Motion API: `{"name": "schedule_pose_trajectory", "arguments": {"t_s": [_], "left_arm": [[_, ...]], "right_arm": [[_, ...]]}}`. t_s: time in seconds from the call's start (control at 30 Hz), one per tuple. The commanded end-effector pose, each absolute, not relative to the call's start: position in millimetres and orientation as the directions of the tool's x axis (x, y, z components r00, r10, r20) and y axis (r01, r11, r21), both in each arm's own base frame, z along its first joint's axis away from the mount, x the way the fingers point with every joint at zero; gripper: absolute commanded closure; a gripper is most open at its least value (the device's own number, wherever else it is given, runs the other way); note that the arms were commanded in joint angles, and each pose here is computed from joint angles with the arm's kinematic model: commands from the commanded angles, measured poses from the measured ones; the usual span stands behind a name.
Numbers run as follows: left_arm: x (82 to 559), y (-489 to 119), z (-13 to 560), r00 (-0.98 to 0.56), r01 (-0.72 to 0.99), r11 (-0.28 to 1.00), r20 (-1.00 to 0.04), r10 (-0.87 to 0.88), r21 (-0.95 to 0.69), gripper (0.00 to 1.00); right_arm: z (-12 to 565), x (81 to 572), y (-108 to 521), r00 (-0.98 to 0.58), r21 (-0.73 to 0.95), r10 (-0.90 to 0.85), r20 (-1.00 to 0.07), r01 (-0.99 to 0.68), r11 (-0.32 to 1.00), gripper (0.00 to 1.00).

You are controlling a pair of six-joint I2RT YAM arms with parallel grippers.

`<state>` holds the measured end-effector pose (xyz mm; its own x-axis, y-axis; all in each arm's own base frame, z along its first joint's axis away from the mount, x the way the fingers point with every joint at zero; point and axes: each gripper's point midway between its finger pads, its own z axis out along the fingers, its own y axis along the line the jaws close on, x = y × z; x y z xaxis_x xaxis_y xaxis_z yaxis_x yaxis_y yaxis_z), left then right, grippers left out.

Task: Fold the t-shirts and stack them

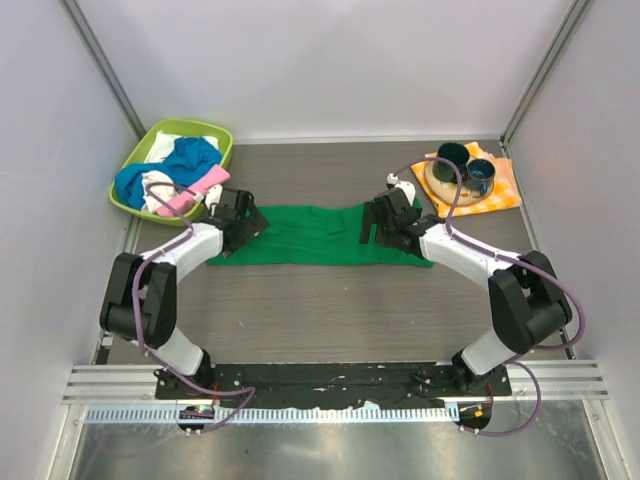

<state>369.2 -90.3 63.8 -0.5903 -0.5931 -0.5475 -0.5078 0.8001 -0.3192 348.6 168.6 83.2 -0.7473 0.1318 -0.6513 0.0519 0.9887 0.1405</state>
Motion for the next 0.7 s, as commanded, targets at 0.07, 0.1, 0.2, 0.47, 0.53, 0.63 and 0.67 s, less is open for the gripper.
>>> {"name": "schedule_pose_trajectory", "arguments": {"t_s": [0.07, 0.1, 0.2, 0.47, 0.53, 0.63, 0.67], "left_arm": [[403, -82, 66, -0.531, -0.508, 0.807, -0.63, -0.568, -0.3, 0.0], [401, -79, 61, -0.53, -0.516, 0.807, -0.634, -0.563, -0.286, 0.0], [393, -73, 51, -0.537, -0.532, 0.808, -0.636, -0.554, -0.254, 0.0], [376, -66, 34, -0.556, -0.548, 0.809, -0.629, -0.544, -0.215, 0.0], [365, -66, 27, -0.565, -0.553, 0.807, -0.619, -0.545, -0.206, 0.0], [351, -73, 23, -0.569, -0.544, 0.811, -0.616, -0.545, -0.215, 0.0], [347, -79, 22, -0.572, -0.535, 0.815, -0.614, -0.544, -0.224, 0.0]], "right_arm": [[78, 363, 157, -0.686, 0.174, 0.201, -0.699, 0.11, 0.979, 0.01], [73, 364, 155, -0.688, 0.176, 0.209, -0.695, 0.119, 0.977, 0.02], [55, 366, 149, -0.703, 0.17, 0.22, -0.676, 0.142, 0.975, 0.02], [28, 380, 146, -0.726, 0.185, 0.253, -0.639, 0.174, 0.967, 0.02], [15, 381, 144, -0.747, 0.177, 0.255, -0.613, 0.185, 0.967, 0.02], [9, 389, 145, -0.758, 0.176, 0.254, -0.601, 0.185, 0.967, 0.02], [4, 394, 146, -0.768, 0.167, 0.243, -0.593, 0.179, 0.97, 0.02]]}}
